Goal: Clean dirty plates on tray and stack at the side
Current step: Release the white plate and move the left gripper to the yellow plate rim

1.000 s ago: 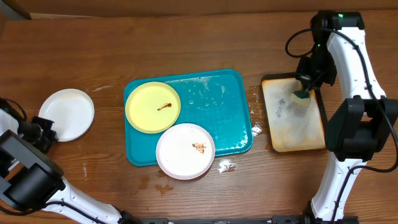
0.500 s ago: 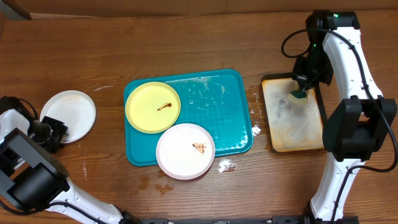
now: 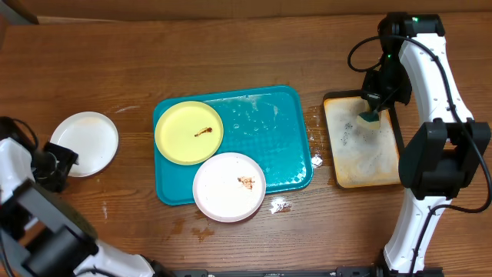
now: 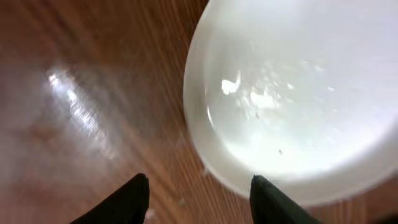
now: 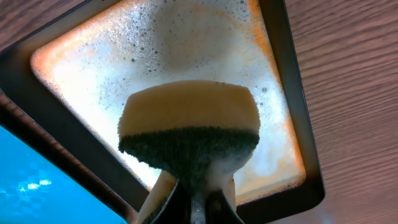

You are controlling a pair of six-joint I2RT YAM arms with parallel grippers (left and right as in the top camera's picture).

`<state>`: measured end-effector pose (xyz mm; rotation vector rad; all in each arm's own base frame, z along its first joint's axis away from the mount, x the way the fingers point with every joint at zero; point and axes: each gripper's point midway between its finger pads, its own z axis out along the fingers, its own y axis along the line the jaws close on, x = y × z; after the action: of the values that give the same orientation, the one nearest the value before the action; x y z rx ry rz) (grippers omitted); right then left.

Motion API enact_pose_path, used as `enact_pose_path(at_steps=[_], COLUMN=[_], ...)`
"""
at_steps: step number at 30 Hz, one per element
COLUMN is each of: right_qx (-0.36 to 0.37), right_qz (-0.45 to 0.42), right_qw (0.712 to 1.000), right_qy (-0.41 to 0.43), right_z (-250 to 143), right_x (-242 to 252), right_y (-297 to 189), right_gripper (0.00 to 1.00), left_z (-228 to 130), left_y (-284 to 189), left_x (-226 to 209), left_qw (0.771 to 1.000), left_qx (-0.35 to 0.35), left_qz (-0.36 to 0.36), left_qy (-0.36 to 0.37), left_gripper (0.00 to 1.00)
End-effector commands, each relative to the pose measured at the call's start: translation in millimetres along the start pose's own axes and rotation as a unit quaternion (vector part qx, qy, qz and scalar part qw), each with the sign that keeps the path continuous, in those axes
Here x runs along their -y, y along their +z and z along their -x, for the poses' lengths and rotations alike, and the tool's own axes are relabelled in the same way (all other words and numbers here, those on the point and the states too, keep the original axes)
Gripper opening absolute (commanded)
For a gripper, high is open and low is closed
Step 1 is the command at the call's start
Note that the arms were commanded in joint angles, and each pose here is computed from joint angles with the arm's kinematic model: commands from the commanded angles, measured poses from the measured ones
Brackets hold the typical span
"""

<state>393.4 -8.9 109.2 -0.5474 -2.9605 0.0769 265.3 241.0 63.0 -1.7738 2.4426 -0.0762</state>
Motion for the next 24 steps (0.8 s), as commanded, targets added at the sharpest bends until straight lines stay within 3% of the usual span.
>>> enact_pose_path(at_steps=[1,5,8,16,20,24], right_qx=[0.025,0.025,0.025,-0.019,-0.045,-0.066], right_qz=[0.012,0.012,0.012,0.028,0.034,0.028], right_qw=[1.0,1.0,1.0,0.999,0.998,0.997], right_qy=[-0.005,-0.005,-0.007,-0.022,-0.032,-0.038], right_z=[1,1,1,-18,-27,-35], right_x=[-3,-3,-3,-7,-11,-13], right_y=[-18,-18,-18,-13,0,27], right_gripper=[0.04,0.04,0.04,0.04,0.04,0.04], left_z=[-5,-28,-51,-154,-184,-196], left_y=[-36,-65,-84,-99,-100,-101], left_x=[5,21,46,124,144,150], left_qw=[0.999,0.998,0.992,0.937,0.916,0.908], left_qx=[0.031,0.043,0.06,0.074,0.079,0.078], left_qz=[-0.012,-0.025,-0.041,-0.055,-0.067,-0.074], left_qy=[-0.003,0.031,0.099,0.337,0.388,0.405], left_gripper=[0.52,0.48,0.45,0.52,0.61,0.63])
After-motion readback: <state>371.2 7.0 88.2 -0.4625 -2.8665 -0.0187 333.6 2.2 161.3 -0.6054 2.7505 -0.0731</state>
